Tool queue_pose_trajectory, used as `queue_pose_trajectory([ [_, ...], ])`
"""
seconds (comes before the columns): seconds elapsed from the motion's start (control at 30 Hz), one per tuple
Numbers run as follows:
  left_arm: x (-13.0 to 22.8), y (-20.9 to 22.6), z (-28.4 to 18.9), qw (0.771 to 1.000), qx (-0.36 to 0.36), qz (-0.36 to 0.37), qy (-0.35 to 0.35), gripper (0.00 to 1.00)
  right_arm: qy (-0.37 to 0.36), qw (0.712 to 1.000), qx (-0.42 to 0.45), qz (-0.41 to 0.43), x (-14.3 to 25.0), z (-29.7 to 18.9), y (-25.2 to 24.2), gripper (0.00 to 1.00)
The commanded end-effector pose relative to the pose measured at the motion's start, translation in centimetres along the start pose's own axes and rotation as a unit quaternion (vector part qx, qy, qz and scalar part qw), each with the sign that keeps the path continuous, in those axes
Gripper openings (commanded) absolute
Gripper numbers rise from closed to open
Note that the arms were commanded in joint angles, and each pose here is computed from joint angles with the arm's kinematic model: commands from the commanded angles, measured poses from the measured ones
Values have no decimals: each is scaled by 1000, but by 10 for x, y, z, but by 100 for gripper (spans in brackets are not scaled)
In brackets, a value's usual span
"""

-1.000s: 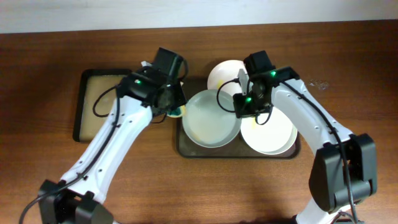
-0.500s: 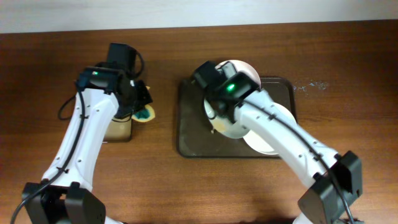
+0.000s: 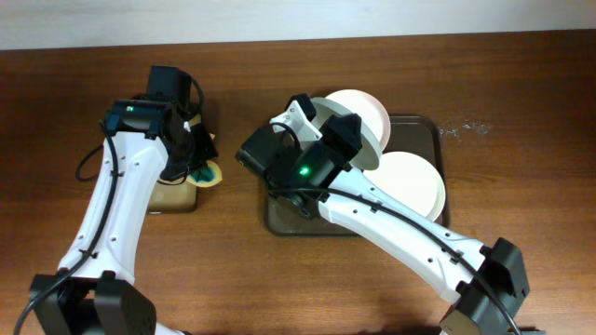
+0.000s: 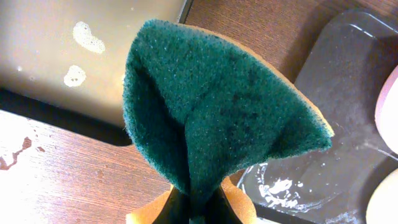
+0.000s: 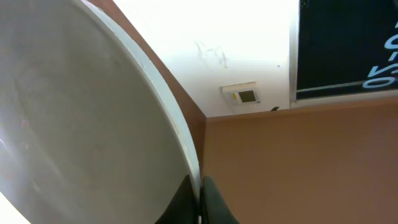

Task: Clean dirty plates on tray and stack at the side
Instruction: 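Lift the light blue plate with the right gripper and place it right of tray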

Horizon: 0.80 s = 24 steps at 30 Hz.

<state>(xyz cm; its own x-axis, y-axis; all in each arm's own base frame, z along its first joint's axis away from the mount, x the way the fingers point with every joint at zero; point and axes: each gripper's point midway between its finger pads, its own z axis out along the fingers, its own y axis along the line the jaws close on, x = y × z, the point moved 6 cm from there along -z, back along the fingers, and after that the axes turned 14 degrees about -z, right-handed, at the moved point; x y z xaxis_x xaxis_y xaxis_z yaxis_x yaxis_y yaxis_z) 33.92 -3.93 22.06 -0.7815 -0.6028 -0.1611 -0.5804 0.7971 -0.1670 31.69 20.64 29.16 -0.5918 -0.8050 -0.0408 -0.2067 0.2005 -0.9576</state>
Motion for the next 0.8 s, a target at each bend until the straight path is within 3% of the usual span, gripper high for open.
queue_pose_trajectory([
  [0.0, -2, 2, -3, 1000, 0, 8, -6, 0, -1, 999, 25, 31, 5, -5, -21, 4],
  [0.07, -2, 2, -3, 1000, 0, 8, -6, 0, -1, 996, -16, 90, 5, 3, -14, 4],
  [0.13, -2, 2, -3, 1000, 0, 8, -6, 0, 4, 979, -129, 158, 3, 15, 9, 4],
  [0.2, -2, 2, -3, 1000, 0, 8, -6, 0, 7, 953, -263, 148, 1, 27, 41, 4],
  [0.23, -2, 2, -3, 1000, 0, 8, -6, 0, 7, 940, -326, 98, 5, 35, 55, 4],
  [0.3, -1, 3, -3, 1000, -3, 8, -3, 0, 59, 940, -323, 93, 30, 51, 47, 4],
  [0.4, -1, 2, -3, 1000, -2, 8, -3, 0, 106, 928, -290, 209, 57, 80, 14, 4],
  [0.5, -1, 2, -3, 1000, -3, 8, -3, 0, 148, 859, -338, 354, 103, 126, -13, 4],
  [0.63, -1, 2, -3, 1000, -2, 7, -3, 0, 197, 761, -416, 457, 175, 185, -16, 4],
  [0.77, -1, 2, -3, 1000, -2, 8, -3, 0, 248, 686, -396, 558, 261, 239, -2, 4],
])
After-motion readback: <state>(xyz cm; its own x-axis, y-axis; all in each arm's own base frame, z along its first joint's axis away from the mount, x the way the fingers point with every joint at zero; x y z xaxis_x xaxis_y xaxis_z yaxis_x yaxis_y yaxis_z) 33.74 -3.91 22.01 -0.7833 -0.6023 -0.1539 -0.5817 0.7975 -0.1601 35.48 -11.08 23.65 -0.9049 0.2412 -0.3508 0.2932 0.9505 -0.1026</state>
